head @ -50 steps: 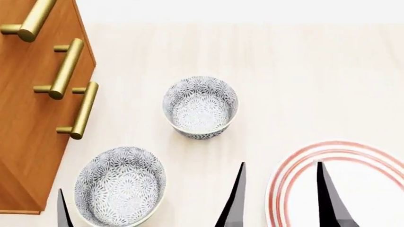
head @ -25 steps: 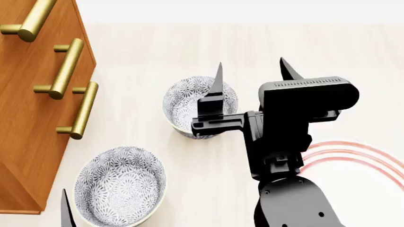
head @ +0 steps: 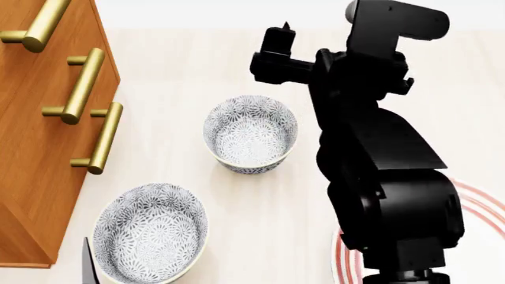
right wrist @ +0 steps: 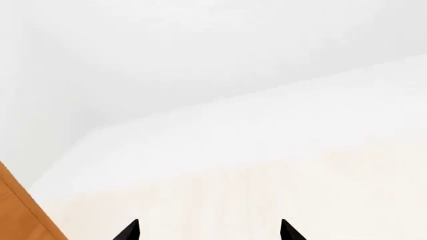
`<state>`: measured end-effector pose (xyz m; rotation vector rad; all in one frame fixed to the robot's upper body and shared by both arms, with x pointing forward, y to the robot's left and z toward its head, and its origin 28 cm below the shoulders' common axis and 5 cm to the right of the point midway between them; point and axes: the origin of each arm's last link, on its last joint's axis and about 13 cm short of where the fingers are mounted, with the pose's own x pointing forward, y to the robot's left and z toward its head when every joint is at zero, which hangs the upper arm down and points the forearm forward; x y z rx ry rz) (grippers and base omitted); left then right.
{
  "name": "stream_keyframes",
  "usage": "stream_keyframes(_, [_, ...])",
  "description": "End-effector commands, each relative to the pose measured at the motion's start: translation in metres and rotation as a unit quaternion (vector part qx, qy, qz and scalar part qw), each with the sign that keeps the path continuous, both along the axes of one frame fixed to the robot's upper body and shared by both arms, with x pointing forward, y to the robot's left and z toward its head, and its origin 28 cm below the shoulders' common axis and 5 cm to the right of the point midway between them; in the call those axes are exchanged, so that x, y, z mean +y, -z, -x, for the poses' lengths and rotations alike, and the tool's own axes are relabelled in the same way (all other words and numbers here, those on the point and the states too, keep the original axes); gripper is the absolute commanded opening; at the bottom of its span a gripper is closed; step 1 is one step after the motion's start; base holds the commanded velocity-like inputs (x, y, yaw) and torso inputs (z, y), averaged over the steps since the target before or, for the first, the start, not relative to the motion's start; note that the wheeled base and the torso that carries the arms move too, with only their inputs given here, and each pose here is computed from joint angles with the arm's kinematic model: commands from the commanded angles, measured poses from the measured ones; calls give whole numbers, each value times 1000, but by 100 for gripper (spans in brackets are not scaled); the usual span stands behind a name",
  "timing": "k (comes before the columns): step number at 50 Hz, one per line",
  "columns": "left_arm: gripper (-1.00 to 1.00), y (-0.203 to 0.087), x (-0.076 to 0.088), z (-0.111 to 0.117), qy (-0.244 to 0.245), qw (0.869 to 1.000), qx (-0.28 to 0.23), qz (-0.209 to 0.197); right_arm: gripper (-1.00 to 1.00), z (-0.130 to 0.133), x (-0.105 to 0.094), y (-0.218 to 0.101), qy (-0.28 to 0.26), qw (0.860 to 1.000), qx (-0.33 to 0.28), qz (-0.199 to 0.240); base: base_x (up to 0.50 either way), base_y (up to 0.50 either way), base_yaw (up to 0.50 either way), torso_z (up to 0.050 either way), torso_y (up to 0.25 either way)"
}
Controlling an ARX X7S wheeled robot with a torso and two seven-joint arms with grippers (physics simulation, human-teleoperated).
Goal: Pick up the bowl and put it in the front on the plate.
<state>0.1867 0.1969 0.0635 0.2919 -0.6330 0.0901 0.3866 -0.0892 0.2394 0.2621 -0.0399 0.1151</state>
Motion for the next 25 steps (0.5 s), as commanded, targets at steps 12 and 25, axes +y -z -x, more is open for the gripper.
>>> stream_keyframes(12, [100, 1, 0, -3, -3, 1000, 8, 7, 100, -16, 14, 12, 7, 995, 92, -27, 0, 0, 0, 0, 0])
stream_keyframes(25, [100, 1, 0, -3, -2, 1000, 12, 9, 100, -12, 20, 32, -4, 995, 105, 3, 0, 0, 0, 0, 0])
